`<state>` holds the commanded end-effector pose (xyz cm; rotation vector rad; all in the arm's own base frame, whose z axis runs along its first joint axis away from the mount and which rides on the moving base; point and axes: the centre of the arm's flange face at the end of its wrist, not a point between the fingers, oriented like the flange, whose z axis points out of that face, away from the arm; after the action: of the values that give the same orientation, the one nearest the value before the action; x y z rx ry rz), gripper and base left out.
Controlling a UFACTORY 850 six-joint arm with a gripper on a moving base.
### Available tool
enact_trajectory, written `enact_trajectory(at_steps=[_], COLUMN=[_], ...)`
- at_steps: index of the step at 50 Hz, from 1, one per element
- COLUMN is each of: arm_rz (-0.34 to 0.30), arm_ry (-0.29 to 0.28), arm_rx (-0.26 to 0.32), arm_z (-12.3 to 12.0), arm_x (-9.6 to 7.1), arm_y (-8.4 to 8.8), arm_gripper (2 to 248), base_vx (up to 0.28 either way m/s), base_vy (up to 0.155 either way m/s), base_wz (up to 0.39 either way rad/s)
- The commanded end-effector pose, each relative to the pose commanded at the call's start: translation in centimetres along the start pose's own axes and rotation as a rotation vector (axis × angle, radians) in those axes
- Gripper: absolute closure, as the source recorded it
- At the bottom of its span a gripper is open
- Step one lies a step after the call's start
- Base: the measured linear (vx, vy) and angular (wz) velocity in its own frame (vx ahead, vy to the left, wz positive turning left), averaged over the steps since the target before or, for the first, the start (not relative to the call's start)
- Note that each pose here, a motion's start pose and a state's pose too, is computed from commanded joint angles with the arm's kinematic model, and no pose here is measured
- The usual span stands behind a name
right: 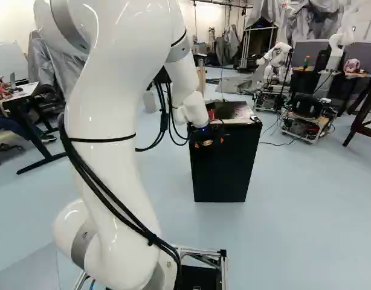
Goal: Grab a drink from the fridge
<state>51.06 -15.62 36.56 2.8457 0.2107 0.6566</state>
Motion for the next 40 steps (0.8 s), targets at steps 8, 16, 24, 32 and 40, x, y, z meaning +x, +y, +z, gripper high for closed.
enact_trajectory(at_steps=[8, 16, 24, 32, 40], arm_rz=[0.007, 0.013, 0.017, 0.019, 0.021], arm_ry=[0.033, 0.072, 0.121, 0.19, 0.266], arm_rx=[0.008, 0.016, 0.027, 0.041, 0.056], arm_z=[-0.7, -1.5, -2.3, -3.2, -4.2], arm_x=[-0.9, -1.8, -2.6, -3.2, -3.8], arm_y=[-0.2, -0.5, -0.9, -1.5, -2.2], arm_gripper=[3, 3, 3, 3, 3], base_vx=[0.0, 0.0, 0.0, 0.0, 0.0], base_vy=[0.0, 0.0, 0.0, 0.0, 0.0], base_wz=[0.0, 0.0, 0.0, 0.0, 0.0])
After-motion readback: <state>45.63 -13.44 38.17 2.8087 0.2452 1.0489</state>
